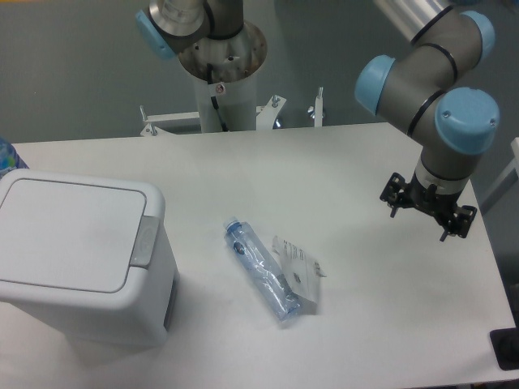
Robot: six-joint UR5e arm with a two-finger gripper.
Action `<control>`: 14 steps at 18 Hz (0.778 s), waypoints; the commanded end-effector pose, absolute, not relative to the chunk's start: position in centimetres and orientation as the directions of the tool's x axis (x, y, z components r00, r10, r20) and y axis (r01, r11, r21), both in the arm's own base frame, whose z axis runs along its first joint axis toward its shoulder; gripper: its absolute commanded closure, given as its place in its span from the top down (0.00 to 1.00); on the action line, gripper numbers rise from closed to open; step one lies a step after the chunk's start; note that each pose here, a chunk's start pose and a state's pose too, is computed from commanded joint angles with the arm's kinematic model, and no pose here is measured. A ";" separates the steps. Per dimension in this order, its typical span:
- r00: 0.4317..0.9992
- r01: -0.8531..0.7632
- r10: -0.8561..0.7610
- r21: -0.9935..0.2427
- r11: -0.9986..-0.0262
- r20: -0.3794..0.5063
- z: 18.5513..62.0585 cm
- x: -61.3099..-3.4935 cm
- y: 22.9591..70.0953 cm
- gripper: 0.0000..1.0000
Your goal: Open the trash can
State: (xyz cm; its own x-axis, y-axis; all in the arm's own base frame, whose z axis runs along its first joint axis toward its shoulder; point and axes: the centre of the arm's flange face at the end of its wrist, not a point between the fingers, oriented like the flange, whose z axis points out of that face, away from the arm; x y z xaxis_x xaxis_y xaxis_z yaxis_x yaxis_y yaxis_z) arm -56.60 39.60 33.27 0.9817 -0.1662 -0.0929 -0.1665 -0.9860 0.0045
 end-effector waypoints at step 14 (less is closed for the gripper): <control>0.990 -0.107 -0.106 -0.007 -0.994 -0.091 33.3 -55.1 40.3 1.00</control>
State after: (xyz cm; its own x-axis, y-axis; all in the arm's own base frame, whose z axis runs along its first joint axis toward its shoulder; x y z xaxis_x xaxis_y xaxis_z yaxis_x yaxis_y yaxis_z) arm -55.13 40.34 33.34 0.9902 -0.1056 -0.0915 -0.1067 -0.9943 -0.0072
